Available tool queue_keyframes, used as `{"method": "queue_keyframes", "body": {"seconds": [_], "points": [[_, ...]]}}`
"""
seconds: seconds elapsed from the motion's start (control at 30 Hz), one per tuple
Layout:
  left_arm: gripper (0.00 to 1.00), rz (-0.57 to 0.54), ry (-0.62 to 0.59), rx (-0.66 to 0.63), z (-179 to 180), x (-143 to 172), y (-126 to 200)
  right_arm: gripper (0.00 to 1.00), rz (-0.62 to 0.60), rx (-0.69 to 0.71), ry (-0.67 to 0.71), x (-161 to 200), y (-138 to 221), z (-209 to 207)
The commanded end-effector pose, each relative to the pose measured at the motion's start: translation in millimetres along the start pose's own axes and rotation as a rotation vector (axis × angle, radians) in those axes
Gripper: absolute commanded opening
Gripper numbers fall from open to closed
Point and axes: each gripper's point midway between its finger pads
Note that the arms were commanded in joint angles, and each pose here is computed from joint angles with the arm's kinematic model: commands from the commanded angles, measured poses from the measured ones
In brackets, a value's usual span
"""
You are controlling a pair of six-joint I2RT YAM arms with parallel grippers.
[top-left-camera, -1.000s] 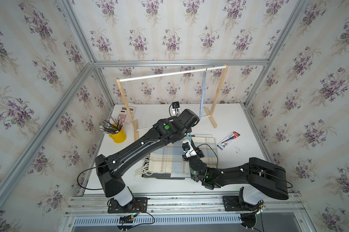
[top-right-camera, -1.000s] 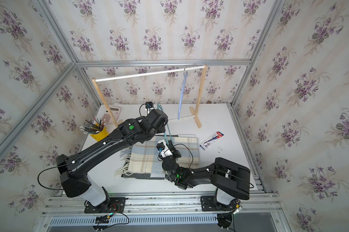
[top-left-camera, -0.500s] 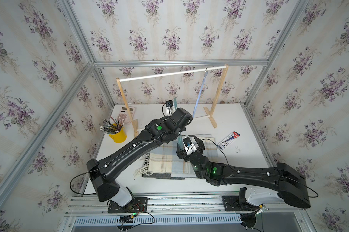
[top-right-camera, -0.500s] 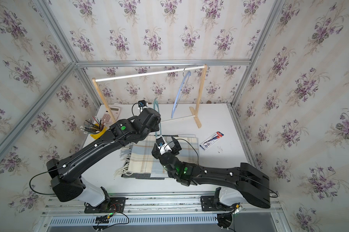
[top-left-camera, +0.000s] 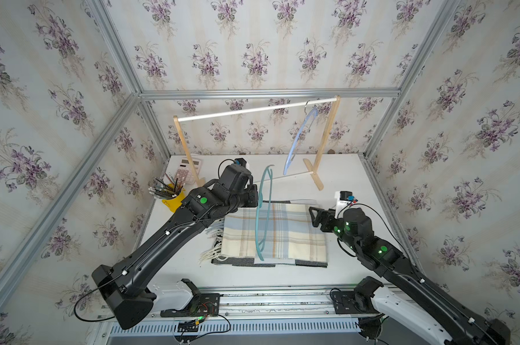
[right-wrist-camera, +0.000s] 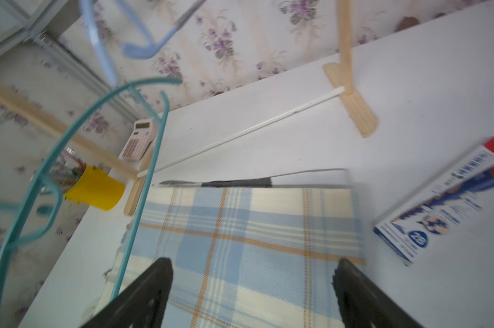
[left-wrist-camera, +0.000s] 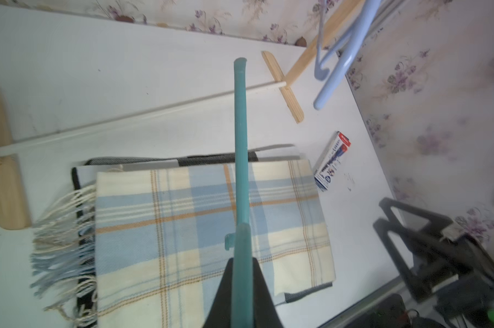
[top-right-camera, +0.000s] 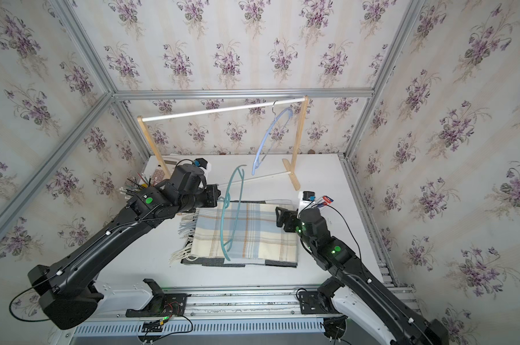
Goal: Hang the scarf on the hanger
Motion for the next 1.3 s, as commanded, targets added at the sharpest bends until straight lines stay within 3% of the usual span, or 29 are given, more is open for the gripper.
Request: {"method": "queue_keyframes", "body": {"seconds": [0.0,0.17,0.4,0.67,0.83,1.1,1.27], "points": [[0.00,0.014,0.059,0.169,-25,8,-17,0.89,0.169,0.064,-0.195,30,-10,-44],[0.00,0.023,0.139,0.211,-26,19,-48,0.78,0.226,0.145,-0.266,52,-36,-92],[0.00,0.028,0.181,0.237,-21,36,-64,0.57,0.295,0.124,-0.262,76,-46,-100],[0.00,0.059,0.197,0.178,1,50,-75,0.42,0.372,0.164,-0.259,95,-56,-113],[0.00,0.097,0.184,0.162,8,64,-83,0.32,0.376,0.159,-0.254,98,-57,-114],[0.00,0.152,0.189,0.108,21,77,-95,0.00,0.364,0.145,-0.236,90,-53,-107],[0.00,0.150,0.172,0.089,26,78,-93,0.00,0.331,0.071,-0.207,65,-41,-76]]}}
Point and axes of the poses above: each gripper's point midway between its finger pads, its own y axis back along the fingers, its own z axis along the line the jaws close on, x = y × z, and after that the axes turned 11 degrees about -y, right-handed
